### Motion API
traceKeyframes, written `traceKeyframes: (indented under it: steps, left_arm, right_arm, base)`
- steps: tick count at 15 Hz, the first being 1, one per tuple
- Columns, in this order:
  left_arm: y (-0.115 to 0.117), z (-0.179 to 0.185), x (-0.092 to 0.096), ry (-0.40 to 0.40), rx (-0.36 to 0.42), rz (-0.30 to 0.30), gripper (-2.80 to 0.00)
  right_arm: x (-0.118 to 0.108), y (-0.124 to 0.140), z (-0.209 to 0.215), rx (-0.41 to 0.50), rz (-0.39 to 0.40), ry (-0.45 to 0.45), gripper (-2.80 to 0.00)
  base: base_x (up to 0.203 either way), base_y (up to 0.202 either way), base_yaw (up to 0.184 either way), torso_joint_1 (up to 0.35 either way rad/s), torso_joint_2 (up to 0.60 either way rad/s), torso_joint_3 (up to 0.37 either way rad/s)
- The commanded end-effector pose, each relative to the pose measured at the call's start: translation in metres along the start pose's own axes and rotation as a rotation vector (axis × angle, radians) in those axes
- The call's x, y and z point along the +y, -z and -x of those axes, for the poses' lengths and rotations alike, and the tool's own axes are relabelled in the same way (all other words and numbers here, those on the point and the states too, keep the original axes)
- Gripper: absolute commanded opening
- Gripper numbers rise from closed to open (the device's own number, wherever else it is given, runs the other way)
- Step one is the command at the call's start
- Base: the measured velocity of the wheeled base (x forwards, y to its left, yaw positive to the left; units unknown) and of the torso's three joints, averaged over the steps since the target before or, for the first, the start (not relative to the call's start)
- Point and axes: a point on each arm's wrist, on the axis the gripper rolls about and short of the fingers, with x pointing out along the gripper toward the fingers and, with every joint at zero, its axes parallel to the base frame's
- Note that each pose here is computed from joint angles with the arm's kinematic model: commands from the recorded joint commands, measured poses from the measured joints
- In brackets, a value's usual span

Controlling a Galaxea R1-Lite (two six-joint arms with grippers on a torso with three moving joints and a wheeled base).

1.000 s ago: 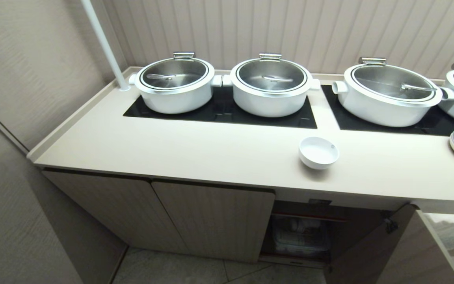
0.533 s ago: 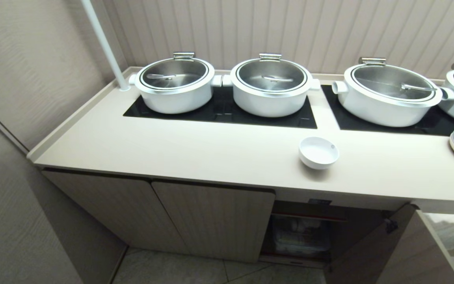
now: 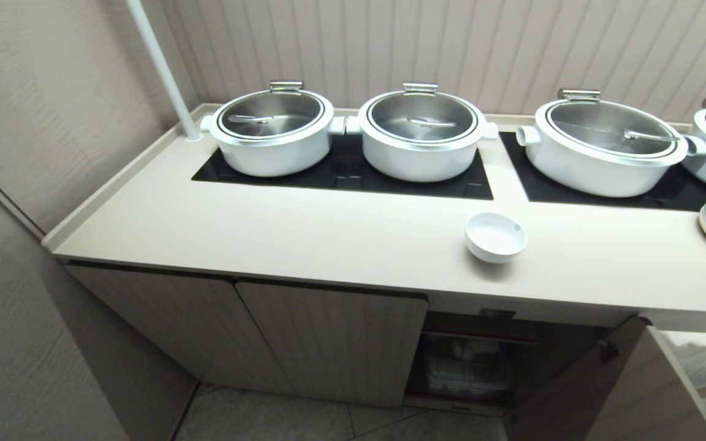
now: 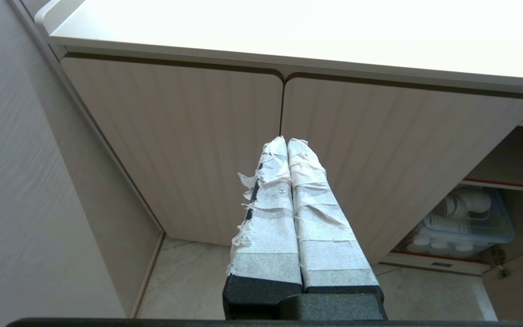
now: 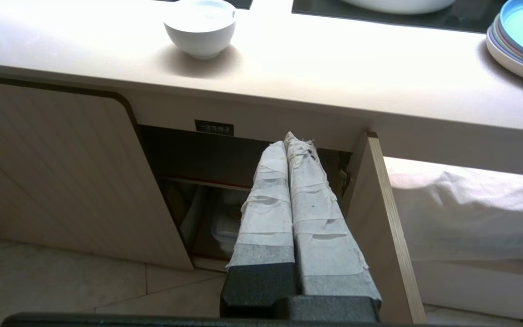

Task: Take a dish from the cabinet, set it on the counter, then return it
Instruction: Pick up the bowl from the table

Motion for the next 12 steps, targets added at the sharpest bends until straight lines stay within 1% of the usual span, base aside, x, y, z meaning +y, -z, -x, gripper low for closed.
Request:
traceKeyframes:
  steps: [1,3,5,7,12]
  left_arm:
    - [0.0,0.0,0.0,0.0,-0.002,0.001,-2.8]
    - [0.0,0.0,0.0,0.0,-0.001,0.001,-2.8]
    - [0.0,0.0,0.0,0.0,-0.001,0.001,-2.8]
    - [0.0,0.0,0.0,0.0,-0.002,0.001,-2.8]
    - [0.0,0.0,0.0,0.001,-0.001,0.001,-2.8]
  right_arm:
    - [0.0,-0.013,0.003,-0.045,0.001,-0.022,-2.8]
    - [0.0,-0.023,0.006,-0.076,0.002,-0.055,-2.8]
    - [0.0,-0.037,0.011,-0.127,0.002,-0.062,-2.8]
    - [0.0,-0.041,0.011,-0.134,0.002,-0.066,-2.8]
    - [-0.001,-0.053,-0.019,0.012,0.008,-0.08,-2.8]
  base:
    - [0.0,0.0,0.0,0.0,0.0,0.0]
    - [0.0,0.0,0.0,0.0,0.0,0.0]
    - [0.0,0.0,0.0,0.0,0.0,0.0]
    - [0.0,0.0,0.0,0.0,0.0,0.0]
    - [0.0,0.0,0.0,0.0,0.0,0.0]
